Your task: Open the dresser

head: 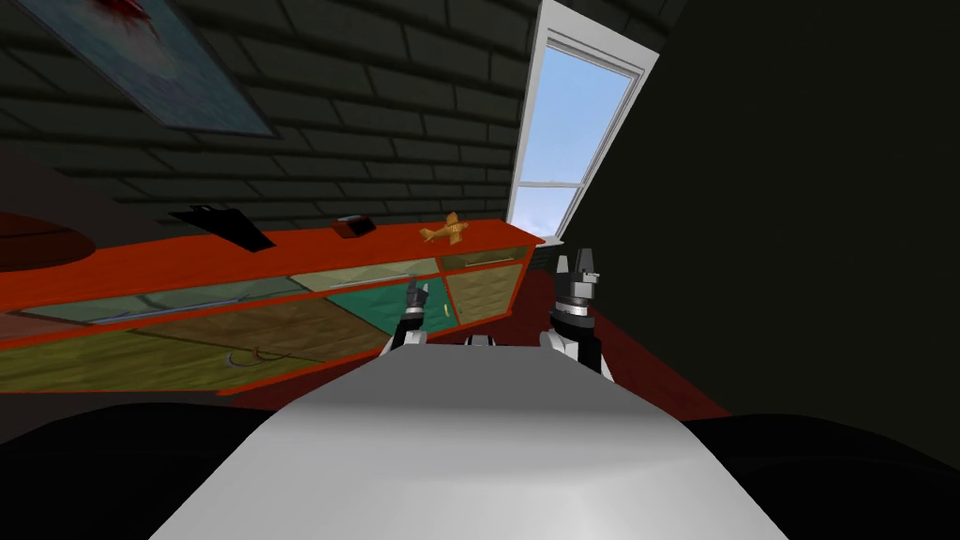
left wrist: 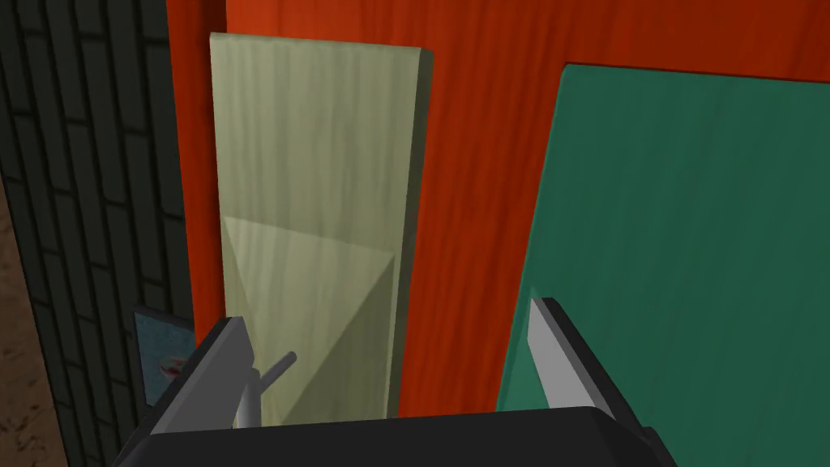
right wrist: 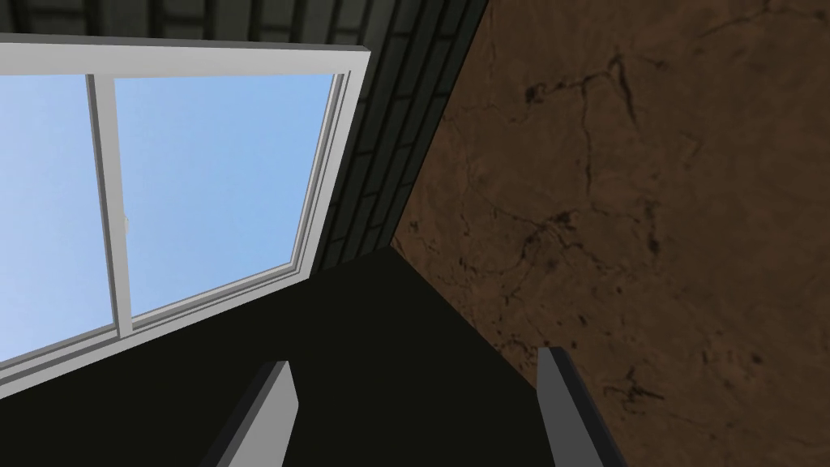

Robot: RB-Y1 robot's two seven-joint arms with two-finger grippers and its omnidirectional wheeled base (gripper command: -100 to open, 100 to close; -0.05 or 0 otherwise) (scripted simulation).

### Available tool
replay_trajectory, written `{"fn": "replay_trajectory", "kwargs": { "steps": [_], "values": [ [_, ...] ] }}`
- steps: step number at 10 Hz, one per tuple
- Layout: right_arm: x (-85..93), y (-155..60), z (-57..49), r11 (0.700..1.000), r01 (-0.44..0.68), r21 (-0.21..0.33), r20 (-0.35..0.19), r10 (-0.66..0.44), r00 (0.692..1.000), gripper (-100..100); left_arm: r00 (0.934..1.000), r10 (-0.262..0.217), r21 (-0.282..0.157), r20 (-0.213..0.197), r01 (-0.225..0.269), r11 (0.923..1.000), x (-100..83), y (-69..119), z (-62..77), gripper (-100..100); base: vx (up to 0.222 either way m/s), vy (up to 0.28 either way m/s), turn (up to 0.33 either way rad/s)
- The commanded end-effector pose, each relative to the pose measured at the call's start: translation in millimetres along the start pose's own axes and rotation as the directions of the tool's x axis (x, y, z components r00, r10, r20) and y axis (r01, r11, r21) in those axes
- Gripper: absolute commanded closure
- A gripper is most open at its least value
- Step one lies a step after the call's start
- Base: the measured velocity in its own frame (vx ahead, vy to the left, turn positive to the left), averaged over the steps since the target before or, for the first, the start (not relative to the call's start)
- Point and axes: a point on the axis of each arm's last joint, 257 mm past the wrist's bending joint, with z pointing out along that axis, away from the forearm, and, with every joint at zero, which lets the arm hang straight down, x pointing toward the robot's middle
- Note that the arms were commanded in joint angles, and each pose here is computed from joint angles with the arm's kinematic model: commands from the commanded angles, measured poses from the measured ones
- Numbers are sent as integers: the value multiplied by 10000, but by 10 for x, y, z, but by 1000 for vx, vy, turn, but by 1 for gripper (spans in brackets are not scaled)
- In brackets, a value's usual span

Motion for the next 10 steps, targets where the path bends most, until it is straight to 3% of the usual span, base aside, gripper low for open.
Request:
{"fn": "replay_trajectory", "kwargs": {
  "steps": [1,4,5,6,10],
  "values": [
    [0,0,0,10000,-1,-1,0,1,10000,0,9998,-170,-419,109,174,9990,-72,232,-14,-100,-1,-105,67],
    [1,0,0,10000,-2,-1,0,2,10000,0,9993,-254,-937,277,279,9952,-165,499,-67,-100,0,-92,39],
    [0,0,0,10000,-1,-1,0,1,10000,0,9986,-409,-957,320,438,9944,-192,543,-24,-100,3,-90,60],
    [0,0,0,10000,-1,0,0,1,10000,0,9985,-371,-1221,401,418,9916,-228,660,-82,-100,4,-79,29],
    [0,0,0,10000,-1,-1,0,1,10000,0,9958,-644,-1614,643,741,9841,-332,904,-83,-100,0,-56,35]
  ]
}}
